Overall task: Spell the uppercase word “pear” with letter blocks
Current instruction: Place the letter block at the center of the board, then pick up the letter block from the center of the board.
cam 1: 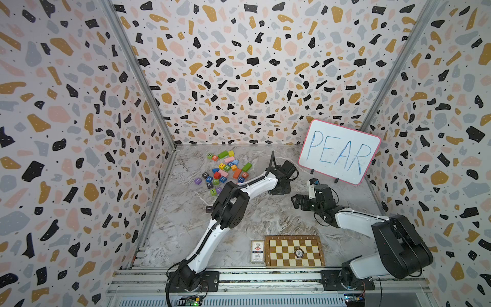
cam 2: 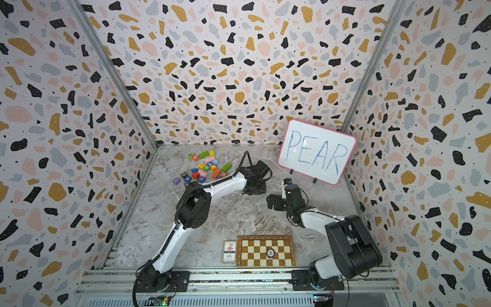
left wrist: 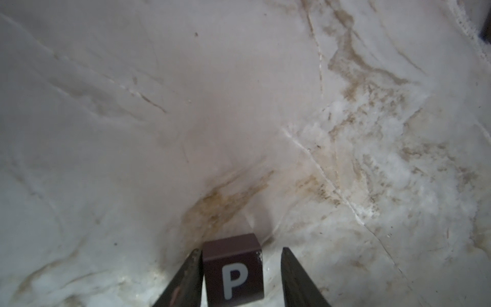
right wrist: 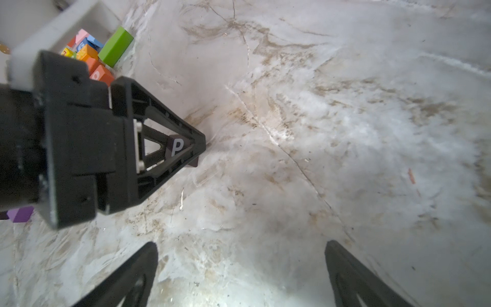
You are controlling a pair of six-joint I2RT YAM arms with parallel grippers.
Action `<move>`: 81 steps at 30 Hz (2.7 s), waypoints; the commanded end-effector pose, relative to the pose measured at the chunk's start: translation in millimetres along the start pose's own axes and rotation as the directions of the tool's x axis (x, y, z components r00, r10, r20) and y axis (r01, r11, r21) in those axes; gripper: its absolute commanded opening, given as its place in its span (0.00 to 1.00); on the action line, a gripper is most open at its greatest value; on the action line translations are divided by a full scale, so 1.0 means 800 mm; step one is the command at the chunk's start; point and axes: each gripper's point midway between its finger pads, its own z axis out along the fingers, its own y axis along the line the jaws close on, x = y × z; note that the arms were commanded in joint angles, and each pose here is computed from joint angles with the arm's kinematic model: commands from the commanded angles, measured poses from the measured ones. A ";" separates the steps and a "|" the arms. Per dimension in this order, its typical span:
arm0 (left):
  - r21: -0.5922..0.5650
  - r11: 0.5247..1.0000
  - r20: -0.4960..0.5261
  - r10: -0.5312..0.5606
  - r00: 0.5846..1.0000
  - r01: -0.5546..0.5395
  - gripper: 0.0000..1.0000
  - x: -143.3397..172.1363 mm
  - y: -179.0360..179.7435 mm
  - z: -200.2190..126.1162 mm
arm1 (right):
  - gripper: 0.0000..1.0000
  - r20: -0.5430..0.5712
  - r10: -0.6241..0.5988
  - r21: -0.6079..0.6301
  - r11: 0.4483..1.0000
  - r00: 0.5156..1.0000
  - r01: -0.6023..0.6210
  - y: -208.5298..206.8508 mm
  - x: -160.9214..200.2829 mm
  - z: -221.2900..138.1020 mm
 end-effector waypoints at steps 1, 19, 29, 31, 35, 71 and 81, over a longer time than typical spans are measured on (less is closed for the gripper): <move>0.004 1.000 -0.013 -0.005 1.000 0.005 0.47 0.009 -0.002 -0.012 | 1.00 0.016 0.004 0.010 1.000 1.000 -0.004 -0.002 -0.005 -0.009; -0.088 0.991 0.151 0.109 0.983 -0.096 0.61 -0.022 0.032 -0.113 | 0.99 0.066 -0.092 -0.041 0.995 0.994 0.095 0.042 -0.033 -0.020; -0.159 0.987 0.124 0.032 0.992 -0.012 0.66 -0.010 0.152 -0.162 | 0.99 0.046 -0.285 -0.113 0.951 0.957 0.289 0.128 -0.038 0.025; -0.186 0.982 0.115 -0.001 0.993 0.023 0.66 -0.006 0.179 -0.169 | 0.99 0.037 -0.326 -0.154 0.932 0.945 0.327 0.144 -0.037 0.035; -0.212 0.974 0.125 -0.060 0.990 0.086 0.67 -0.007 0.223 -0.183 | 0.99 0.009 -0.361 -0.205 0.912 0.933 0.355 0.165 -0.039 0.053; -0.127 0.974 0.130 0.203 0.970 -0.187 0.77 -0.243 0.394 -0.121 | 0.99 0.159 -0.613 -0.420 0.668 0.774 0.615 0.307 -0.103 0.170; -0.164 0.958 0.096 0.253 0.963 -0.236 0.68 -0.246 0.406 -0.098 | 0.99 0.143 -0.621 -0.416 0.669 0.770 0.617 0.304 -0.102 0.167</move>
